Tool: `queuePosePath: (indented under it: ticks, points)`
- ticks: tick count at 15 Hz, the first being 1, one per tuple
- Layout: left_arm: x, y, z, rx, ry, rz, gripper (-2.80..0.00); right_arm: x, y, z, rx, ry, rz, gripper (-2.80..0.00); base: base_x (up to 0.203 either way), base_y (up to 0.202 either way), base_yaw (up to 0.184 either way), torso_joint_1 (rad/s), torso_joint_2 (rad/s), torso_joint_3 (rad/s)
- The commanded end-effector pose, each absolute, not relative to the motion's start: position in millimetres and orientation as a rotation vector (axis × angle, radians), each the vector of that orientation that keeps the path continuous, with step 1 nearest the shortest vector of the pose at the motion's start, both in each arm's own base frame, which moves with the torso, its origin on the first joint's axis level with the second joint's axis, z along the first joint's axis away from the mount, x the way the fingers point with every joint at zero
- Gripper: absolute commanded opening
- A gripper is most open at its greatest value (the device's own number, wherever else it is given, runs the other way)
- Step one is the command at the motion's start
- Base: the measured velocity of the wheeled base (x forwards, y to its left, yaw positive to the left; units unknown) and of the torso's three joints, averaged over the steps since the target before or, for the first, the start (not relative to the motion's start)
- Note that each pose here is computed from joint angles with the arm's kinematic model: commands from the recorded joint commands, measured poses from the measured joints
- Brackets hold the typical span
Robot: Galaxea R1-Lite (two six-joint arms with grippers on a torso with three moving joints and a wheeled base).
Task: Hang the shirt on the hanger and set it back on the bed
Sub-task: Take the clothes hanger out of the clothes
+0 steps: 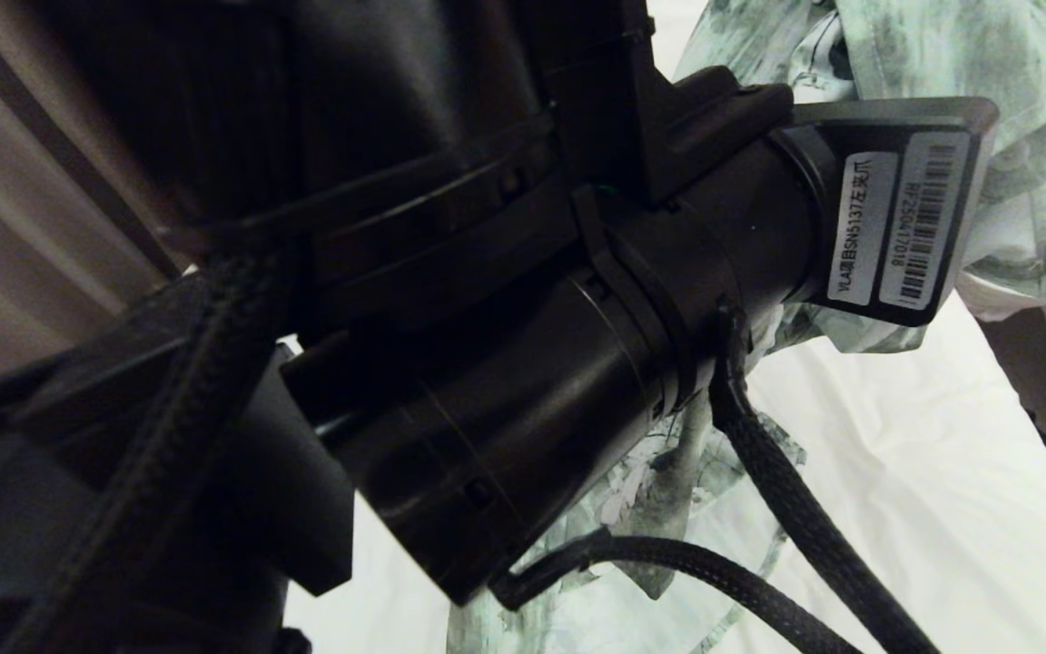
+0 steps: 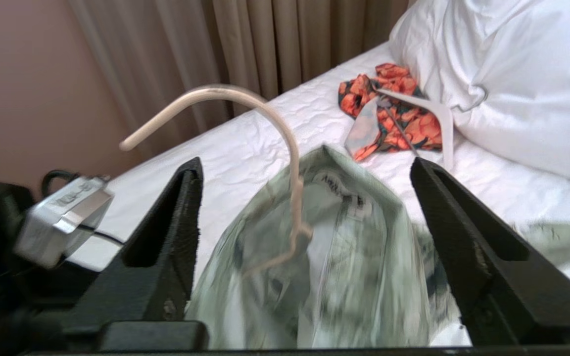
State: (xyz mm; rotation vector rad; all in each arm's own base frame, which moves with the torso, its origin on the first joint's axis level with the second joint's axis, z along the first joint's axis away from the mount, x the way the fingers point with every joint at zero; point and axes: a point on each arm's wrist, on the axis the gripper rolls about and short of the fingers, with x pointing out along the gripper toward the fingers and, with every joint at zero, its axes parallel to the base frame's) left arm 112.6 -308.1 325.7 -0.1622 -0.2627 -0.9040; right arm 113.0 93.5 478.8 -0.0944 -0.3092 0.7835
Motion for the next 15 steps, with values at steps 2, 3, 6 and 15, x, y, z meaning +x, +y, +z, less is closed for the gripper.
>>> queuePosePath:
  ticks: [2,3,6,15]
  points:
    - [107.3,-310.4,324.0,-0.165,-0.257,-0.904,-2.80,121.2,100.3,474.8,-0.112,-0.290,0.789,0.00,0.000,0.000,0.000,0.000,0.00,0.000]
    - [105.6,-311.0,323.5,-0.165,-0.255,-0.906,-2.80,122.4,101.0,474.4,-0.113,-0.287,0.788,0.00,0.000,0.000,0.000,0.000,0.00,0.000]
    - [101.2,-312.2,322.2,-0.165,-0.252,-0.918,-2.80,126.1,107.5,474.6,-0.109,-0.301,0.807,0.00,0.000,0.000,0.000,0.000,0.00,0.000]
    - [94.8,-309.1,324.3,-0.161,-0.256,-0.918,-2.80,133.0,125.6,475.8,-0.111,-0.353,0.843,-2.80,0.000,0.000,0.000,0.000,0.00,0.000]
